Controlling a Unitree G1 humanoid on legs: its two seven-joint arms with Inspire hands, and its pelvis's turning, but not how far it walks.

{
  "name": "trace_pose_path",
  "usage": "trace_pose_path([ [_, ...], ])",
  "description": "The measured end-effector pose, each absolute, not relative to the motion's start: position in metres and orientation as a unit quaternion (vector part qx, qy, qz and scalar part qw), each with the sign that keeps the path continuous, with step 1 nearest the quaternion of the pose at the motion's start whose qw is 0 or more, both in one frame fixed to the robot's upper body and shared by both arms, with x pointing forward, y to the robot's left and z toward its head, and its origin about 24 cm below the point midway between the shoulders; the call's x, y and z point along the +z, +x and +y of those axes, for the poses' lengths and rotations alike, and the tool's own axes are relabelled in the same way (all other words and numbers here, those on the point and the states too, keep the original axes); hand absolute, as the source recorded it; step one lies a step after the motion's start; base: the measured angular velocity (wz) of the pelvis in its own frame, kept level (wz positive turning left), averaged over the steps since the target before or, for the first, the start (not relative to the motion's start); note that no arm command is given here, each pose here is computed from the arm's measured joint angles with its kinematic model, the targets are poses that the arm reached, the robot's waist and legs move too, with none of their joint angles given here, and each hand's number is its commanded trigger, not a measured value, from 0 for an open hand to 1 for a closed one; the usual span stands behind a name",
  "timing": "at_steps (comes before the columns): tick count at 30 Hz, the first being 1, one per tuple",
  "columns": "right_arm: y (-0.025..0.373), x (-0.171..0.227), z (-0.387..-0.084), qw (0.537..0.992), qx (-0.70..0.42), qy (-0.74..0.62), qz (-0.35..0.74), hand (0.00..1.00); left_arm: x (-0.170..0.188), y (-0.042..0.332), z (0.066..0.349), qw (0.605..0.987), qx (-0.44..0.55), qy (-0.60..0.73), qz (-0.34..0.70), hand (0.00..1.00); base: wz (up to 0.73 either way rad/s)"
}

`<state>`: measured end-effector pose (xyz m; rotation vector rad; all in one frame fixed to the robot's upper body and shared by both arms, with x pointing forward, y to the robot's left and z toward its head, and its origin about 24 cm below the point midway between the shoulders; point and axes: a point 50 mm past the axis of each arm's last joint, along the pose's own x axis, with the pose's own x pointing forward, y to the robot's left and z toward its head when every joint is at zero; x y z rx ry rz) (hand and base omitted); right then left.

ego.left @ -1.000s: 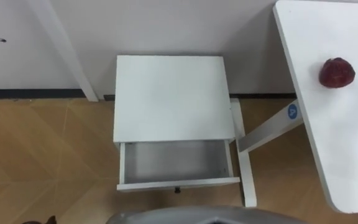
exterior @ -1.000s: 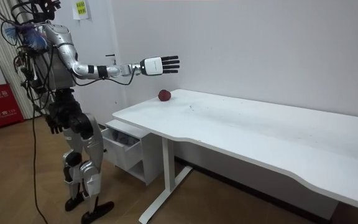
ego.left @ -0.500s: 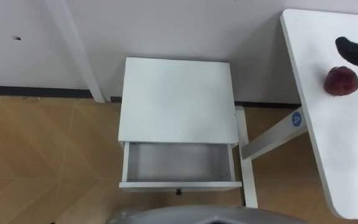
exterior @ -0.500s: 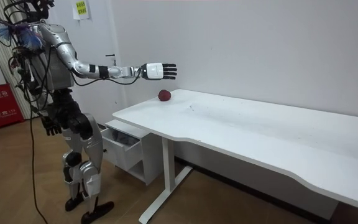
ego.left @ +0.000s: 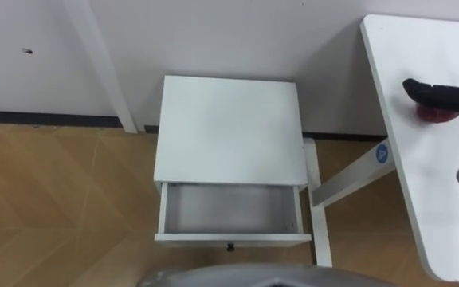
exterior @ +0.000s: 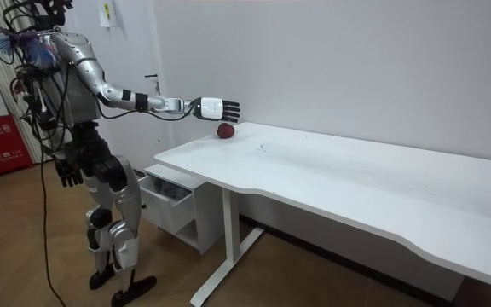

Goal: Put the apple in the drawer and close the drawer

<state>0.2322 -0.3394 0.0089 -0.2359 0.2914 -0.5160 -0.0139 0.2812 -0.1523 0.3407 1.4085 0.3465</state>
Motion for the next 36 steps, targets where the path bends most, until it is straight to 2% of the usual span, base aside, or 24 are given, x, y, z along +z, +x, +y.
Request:
trace_pose_path([
  [14,0.222,-0.012,-0.342,0.947,-0.215,-0.124,0.202,0.0,-0.152,-0.017,0.282,0.733,0.157,0.156,0.644,0.0,0.01],
  [20,0.216,-0.02,-0.344,0.936,-0.204,-0.169,0.233,0.0,-0.152,-0.016,0.283,0.733,0.146,0.159,0.645,0.0,0.0],
  [21,0.216,-0.021,-0.344,0.935,-0.204,-0.17,0.235,0.59,-0.152,-0.016,0.283,0.734,0.145,0.158,0.645,0.0,0.0],
  [22,0.215,-0.022,-0.344,0.934,-0.204,-0.171,0.238,1.0,-0.152,-0.016,0.282,0.734,0.143,0.156,0.645,0.0,0.0],
  [36,0.212,-0.021,-0.35,0.92,-0.245,-0.195,0.234,1.0,-0.152,-0.016,0.282,0.733,0.143,0.156,0.647,0.0,0.03],
])
